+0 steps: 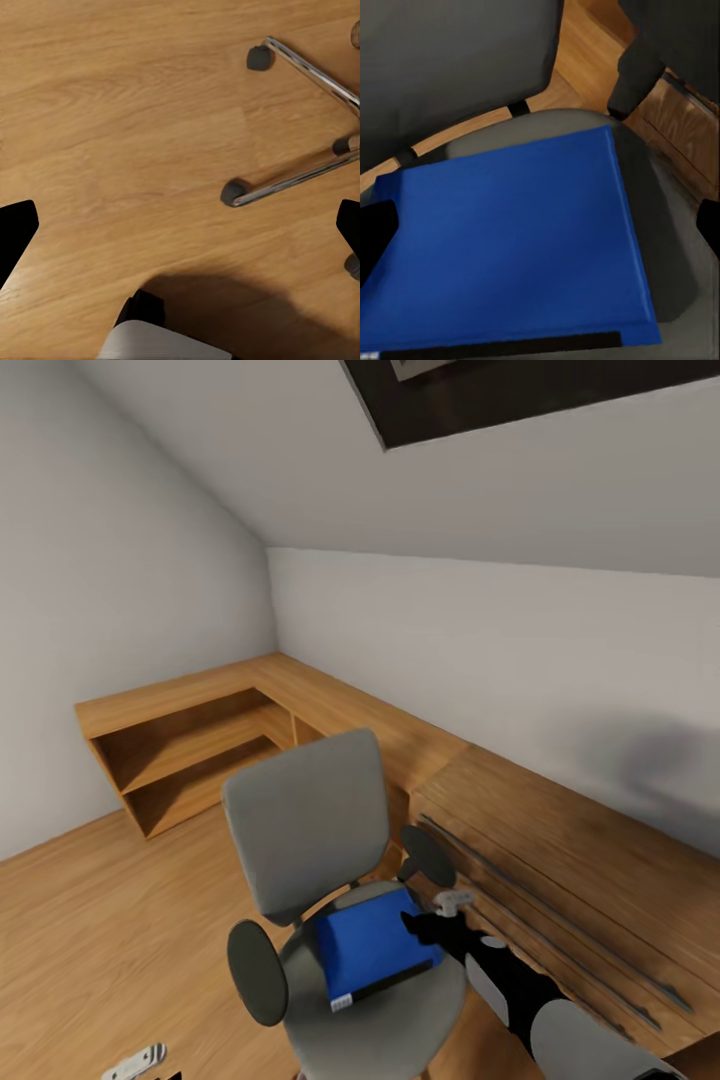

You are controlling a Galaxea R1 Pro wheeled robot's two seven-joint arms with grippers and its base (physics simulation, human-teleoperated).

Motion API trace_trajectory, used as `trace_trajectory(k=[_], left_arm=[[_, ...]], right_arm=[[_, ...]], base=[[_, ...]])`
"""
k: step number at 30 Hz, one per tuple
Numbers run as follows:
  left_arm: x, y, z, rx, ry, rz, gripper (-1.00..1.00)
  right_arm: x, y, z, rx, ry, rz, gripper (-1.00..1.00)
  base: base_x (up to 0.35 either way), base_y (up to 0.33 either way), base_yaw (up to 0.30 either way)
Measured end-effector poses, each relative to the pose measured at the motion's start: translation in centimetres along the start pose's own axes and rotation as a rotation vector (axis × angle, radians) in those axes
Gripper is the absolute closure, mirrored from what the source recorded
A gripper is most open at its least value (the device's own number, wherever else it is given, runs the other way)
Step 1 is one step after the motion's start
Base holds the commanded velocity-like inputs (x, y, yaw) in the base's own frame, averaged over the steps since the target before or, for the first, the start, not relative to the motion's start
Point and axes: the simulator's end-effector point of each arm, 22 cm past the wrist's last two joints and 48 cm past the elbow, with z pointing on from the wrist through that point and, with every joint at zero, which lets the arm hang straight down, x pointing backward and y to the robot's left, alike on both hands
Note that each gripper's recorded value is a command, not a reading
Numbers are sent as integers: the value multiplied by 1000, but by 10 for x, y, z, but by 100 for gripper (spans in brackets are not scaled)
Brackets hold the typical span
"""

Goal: In the bedroom, organize the workspace by keeping the computer under the desk, ensuring the monitor is on the desk, placing the keyboard on the desk next to the monitor, placing the mouse on the desk next to the keyboard, moving the folder from the swivel chair onto the desk next to the mouse, stacking the notebook on top of the folder with the pen on top of the notebook, and positioning the swivel chair next to the desk.

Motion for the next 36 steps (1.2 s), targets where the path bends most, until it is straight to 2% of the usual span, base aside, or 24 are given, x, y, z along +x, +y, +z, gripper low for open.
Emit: trace_trajectory(k=[7, 12, 15, 22, 36], left_arm=[[4, 2, 1, -4, 7, 0, -100], [18, -1, 2, -11, 28, -22, -100], [20, -12, 2, 6, 27, -46, -100], [37, -43, 2, 51, 51, -41, -100], [39, -48, 2, 61, 55, -32, -100]], right_arm=[[0, -3, -1, 7, -30, -7, -100], [-7, 14, 4, 0, -33, 25, -100], [-12, 20, 4, -10, -49, 34, -100], [-12, 41, 6, -58, -67, 17, -100], [-13, 45, 7, -65, -71, 20, -100]], base=[[76, -65, 0], [0, 0, 0], [0, 0, 0], [0, 0, 0], [0, 0, 0]])
